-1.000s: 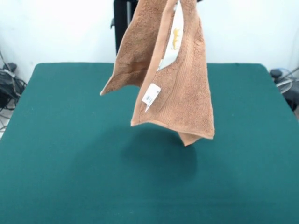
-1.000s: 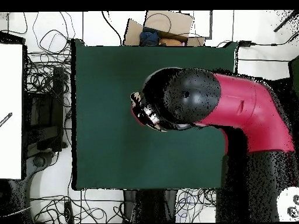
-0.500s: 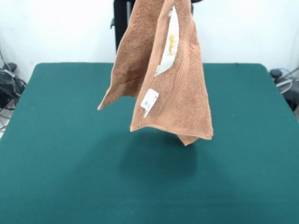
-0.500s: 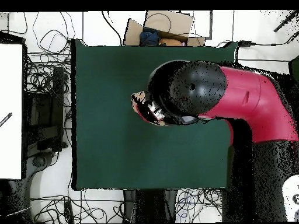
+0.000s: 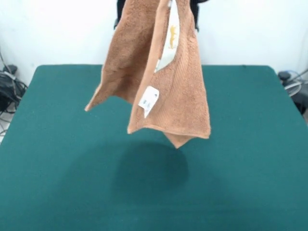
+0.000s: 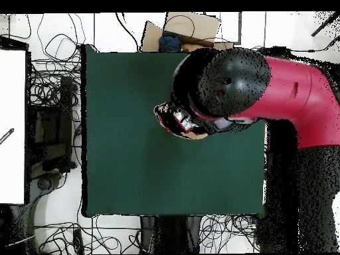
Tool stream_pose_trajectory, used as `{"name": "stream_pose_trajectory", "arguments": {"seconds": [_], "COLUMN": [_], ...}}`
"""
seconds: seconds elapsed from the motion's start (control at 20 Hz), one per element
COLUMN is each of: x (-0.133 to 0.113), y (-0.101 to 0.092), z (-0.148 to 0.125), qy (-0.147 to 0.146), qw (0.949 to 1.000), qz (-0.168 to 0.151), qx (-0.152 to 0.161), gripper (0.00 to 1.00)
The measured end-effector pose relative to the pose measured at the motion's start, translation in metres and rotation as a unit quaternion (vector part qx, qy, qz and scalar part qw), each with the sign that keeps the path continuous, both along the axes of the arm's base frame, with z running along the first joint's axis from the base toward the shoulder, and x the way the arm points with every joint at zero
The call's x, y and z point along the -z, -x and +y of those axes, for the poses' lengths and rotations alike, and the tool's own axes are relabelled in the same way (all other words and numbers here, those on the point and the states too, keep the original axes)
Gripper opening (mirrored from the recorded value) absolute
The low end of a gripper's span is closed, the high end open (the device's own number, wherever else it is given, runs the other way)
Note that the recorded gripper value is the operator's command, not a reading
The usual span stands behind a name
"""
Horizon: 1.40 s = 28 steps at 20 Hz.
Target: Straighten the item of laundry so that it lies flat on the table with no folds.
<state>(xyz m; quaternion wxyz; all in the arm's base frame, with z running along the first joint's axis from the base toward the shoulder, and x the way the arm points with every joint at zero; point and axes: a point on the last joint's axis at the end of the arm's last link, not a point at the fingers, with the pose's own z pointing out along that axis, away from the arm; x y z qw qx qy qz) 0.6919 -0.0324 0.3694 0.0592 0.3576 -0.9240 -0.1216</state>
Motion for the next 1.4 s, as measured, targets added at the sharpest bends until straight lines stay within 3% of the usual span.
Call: {"name": "stream_pose_trajectory", "arguments": {"seconds": [0.65,1.0,1.4], "x": [-0.046,-0.053,-0.044], "y": [-0.017,-0.027,-0.043], "z": [-0.010,-0.019,-0.028], "qy": [0.006,0.009,0.013], "qw": [1.0000,1.0000,0.9999], "qz": [0.001,0.002,-0.007], "qx": [-0.004,-0.004,-0.003], "gripper": [0.00,0.00,0.00]}}
